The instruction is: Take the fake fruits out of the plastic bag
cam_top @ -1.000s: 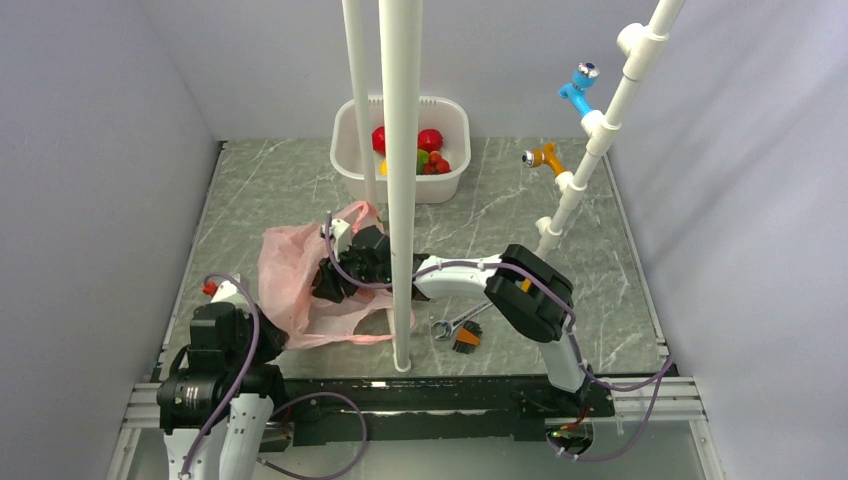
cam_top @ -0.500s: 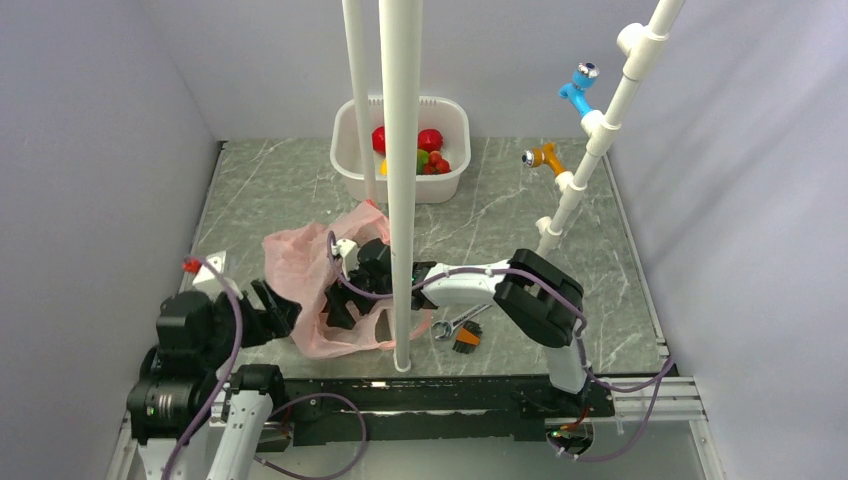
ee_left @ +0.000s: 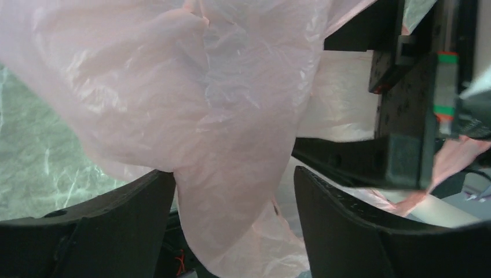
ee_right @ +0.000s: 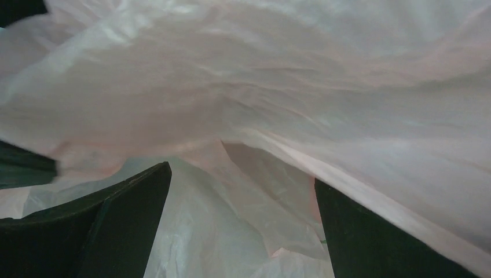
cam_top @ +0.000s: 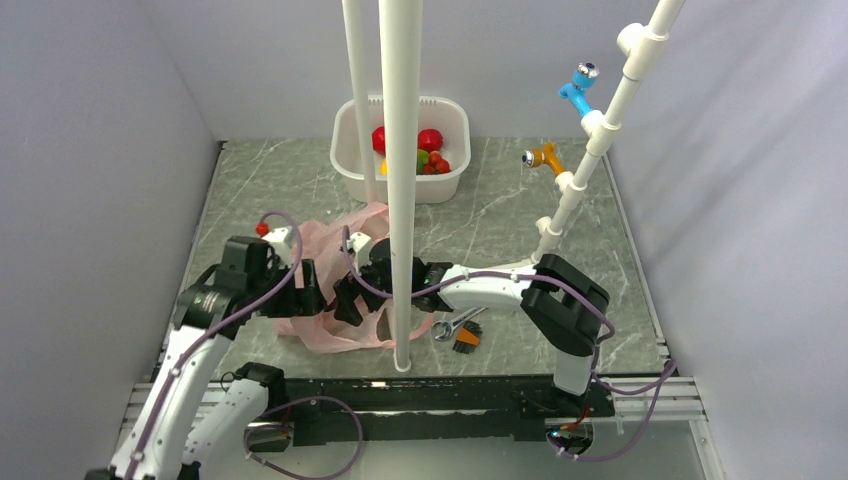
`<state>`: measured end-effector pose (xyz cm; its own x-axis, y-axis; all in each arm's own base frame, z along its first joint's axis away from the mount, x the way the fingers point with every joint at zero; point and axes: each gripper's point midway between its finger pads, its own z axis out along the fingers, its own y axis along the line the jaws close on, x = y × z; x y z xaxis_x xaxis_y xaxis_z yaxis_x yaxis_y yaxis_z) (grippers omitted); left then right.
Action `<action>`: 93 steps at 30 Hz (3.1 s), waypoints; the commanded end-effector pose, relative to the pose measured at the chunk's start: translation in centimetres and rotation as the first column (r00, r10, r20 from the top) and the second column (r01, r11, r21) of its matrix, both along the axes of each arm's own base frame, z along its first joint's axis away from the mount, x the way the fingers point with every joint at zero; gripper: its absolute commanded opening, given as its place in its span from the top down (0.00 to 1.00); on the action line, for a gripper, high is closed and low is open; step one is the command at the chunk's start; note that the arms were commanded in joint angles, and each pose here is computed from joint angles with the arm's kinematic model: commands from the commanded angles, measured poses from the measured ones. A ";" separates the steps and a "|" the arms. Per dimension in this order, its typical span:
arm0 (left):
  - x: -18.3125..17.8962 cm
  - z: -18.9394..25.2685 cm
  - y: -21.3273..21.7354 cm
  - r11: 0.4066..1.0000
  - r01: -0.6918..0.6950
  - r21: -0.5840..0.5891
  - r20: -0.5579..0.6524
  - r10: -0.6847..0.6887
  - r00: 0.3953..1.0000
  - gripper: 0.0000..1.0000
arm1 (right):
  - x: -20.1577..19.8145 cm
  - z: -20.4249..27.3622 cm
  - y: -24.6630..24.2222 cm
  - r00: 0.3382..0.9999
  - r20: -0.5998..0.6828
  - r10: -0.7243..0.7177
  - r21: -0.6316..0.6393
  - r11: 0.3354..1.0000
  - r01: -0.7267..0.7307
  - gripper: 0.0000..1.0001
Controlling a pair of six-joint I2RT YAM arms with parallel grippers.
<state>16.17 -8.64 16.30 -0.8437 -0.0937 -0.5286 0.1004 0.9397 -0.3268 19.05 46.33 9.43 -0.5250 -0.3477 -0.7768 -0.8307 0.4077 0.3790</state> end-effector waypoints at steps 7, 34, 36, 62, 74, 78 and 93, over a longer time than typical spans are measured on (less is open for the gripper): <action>0.7 -2.4 0.5 0.988 -0.148 0.039 -0.047 0.150 0.988 0.78 | -0.7 8.1 -2.6 0.997 -0.027 0.073 0.213 0.975 -0.066 0.28; -3.4 -5.5 0.6 0.969 -0.224 0.107 -0.156 0.239 0.958 0.99 | -6.5 -9.9 1.8 0.981 -0.159 0.110 0.062 0.993 -0.101 0.66; -3.5 -5.7 0.6 0.968 -0.224 0.117 -0.168 0.241 0.956 0.96 | -6.2 -10.3 1.5 0.982 -0.164 0.089 0.024 0.996 -0.086 0.64; -2.2 -8.9 -1.7 0.920 -0.387 -0.063 -0.144 0.376 0.916 0.71 | -8.2 7.3 0.4 0.925 -0.055 0.376 0.291 0.892 -0.346 0.29; -3.7 -5.0 -0.1 0.918 -0.383 -0.106 -0.077 0.377 0.923 0.42 | -8.4 -5.4 2.3 0.943 -0.190 0.272 0.144 0.958 -0.247 0.48; -3.0 -1.5 0.6 0.937 -0.342 -0.068 0.008 0.343 0.939 0.23 | -8.6 -6.1 2.5 0.942 -0.196 0.271 0.132 0.960 -0.248 0.49; 3.9 -5.0 -0.3 0.922 -0.008 0.387 -0.115 0.057 0.992 0.20 | -6.6 -0.7 0.7 0.956 -0.258 0.136 0.244 0.967 -0.071 0.41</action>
<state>17.85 -9.98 11.22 -0.9163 -0.0068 -0.4005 0.0167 0.9983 -0.0552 10.91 46.76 4.00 -0.6869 -0.3826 -0.6179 -0.7188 0.2323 0.6553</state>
